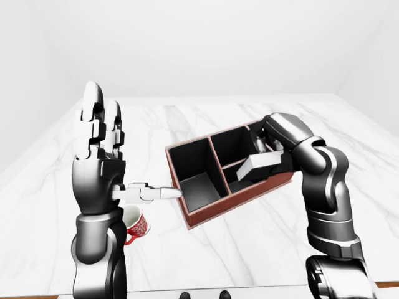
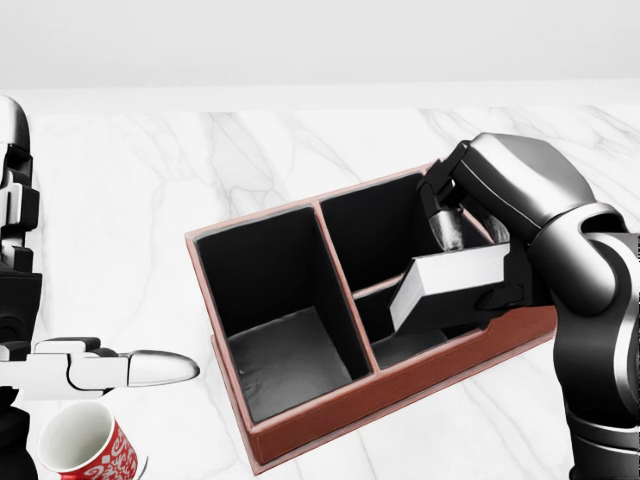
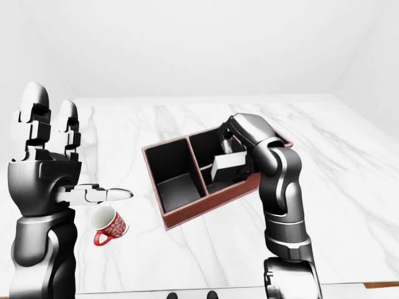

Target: Pick up the book and place it in the back compartment of the caddy.

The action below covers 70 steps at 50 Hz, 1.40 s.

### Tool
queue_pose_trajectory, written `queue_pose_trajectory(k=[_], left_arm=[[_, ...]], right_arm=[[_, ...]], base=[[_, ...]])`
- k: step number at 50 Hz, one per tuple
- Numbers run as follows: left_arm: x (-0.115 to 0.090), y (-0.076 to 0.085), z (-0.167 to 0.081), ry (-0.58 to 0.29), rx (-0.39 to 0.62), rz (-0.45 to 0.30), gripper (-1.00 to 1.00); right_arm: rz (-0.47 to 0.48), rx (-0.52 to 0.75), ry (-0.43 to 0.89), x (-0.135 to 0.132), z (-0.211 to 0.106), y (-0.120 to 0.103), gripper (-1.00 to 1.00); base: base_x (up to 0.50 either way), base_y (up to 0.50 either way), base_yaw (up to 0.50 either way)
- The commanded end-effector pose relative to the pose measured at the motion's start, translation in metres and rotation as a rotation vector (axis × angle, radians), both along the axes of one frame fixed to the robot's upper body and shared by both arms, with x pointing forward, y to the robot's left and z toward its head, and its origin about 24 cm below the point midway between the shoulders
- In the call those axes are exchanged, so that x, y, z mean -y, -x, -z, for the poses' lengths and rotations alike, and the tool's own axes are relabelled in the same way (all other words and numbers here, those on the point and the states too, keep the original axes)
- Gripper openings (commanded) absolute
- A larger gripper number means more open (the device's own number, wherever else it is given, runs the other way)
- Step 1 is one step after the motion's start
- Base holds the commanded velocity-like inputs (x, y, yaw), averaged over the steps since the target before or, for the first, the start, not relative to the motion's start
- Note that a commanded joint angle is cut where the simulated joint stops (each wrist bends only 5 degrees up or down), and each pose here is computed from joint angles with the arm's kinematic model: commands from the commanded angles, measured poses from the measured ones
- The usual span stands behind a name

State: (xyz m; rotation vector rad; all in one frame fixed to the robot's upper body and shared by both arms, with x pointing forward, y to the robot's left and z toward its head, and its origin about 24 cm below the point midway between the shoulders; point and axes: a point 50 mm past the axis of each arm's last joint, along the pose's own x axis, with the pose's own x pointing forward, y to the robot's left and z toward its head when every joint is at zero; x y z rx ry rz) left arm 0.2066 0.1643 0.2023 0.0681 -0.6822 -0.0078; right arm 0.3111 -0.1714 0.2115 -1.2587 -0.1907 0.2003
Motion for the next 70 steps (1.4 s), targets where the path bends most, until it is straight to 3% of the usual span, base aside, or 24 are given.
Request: queue_pose_trajectory(k=[1,41,70], left_arm=[[0.000,0.001,-0.001,0.000,0.004,0.001,1.00],[0.001,0.002,-0.001,0.001,0.008,0.004,1.00],[0.003,0.002,0.001,-0.003,-0.002,0.008,1.00]], right_arm=[[-0.008,-0.013,-0.009,-0.003,-0.003,-0.009,-1.00],[-0.023,-0.142,-0.036,-0.008,0.013,-0.034,-1.00],[0.008,-0.121,-0.081,-0.004,0.017,-0.045,-1.00]], base=[[0.00,0.00,0.00],[0.00,0.00,0.00],[0.00,0.00,0.00]])
